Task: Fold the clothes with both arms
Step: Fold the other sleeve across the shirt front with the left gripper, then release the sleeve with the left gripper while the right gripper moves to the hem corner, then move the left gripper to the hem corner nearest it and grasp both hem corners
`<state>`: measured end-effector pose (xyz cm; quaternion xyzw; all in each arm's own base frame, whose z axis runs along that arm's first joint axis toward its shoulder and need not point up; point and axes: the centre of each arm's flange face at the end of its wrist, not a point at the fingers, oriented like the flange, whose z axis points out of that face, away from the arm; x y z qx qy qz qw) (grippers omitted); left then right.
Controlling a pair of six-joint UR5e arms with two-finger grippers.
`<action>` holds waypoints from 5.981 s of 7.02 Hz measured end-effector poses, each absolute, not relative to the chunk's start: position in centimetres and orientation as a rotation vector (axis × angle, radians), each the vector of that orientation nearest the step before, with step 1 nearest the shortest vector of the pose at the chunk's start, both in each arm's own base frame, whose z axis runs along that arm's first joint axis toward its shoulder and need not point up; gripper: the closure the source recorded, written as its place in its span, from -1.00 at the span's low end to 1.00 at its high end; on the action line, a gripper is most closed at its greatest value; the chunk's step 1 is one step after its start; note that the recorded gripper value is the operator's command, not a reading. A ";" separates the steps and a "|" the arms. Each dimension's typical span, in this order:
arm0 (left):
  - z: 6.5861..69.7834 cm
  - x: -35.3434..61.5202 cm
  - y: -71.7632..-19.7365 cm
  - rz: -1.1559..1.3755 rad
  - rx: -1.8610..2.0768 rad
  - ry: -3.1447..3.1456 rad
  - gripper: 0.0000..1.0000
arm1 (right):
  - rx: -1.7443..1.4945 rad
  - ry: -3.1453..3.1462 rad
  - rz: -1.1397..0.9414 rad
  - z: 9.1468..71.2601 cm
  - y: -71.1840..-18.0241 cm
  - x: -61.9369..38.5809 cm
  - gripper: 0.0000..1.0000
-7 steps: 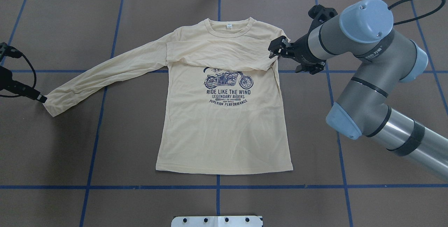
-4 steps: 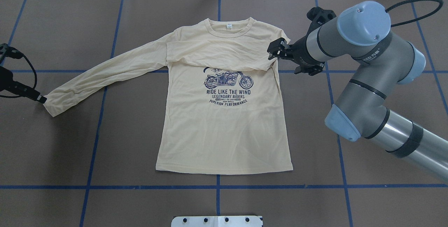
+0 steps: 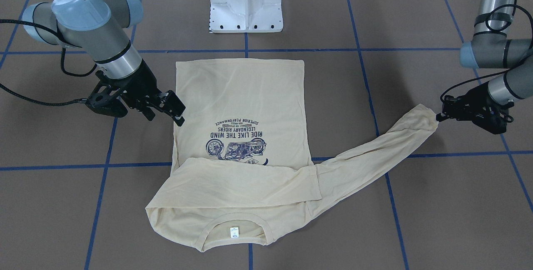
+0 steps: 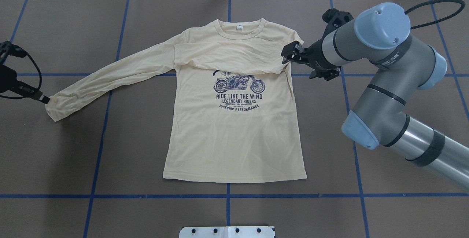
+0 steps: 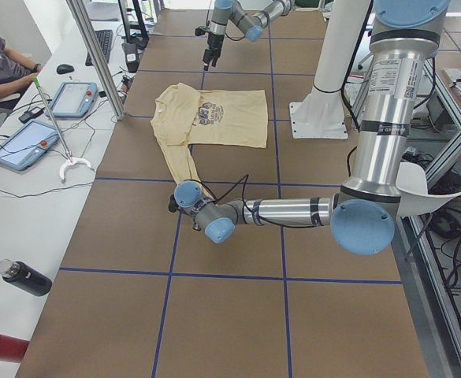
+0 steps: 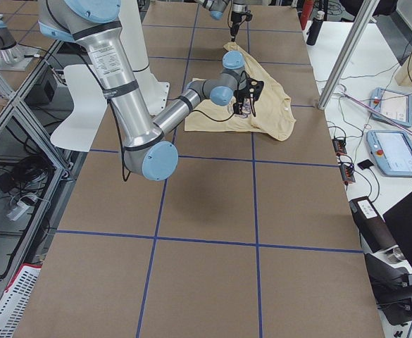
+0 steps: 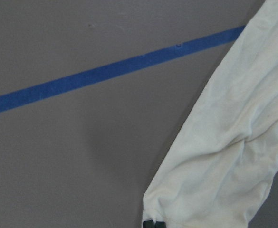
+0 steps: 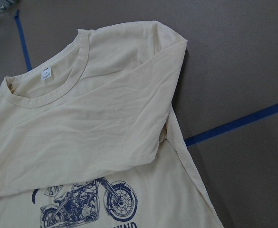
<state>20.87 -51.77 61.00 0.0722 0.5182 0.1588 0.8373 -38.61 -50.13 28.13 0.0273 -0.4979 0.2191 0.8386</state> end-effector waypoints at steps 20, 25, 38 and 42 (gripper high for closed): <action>2.6 61.4 -55.5 -0.376 0.089 1.492 -0.96 | 0.138 -0.962 0.292 51.2 -49.4 -26.7 -1.00; 17.2 49.2 -55.3 -0.218 0.164 1.452 -0.93 | -0.058 -1.096 0.571 38.4 -33.2 -41.6 -0.96; 19.8 48.0 -55.7 -0.205 0.187 1.425 -0.94 | -0.149 -1.006 0.698 38.2 -22.8 -46.6 1.00; 26.5 48.3 -49.7 -0.282 0.155 1.345 -0.87 | -0.155 -1.023 0.692 37.3 -22.4 -44.3 1.00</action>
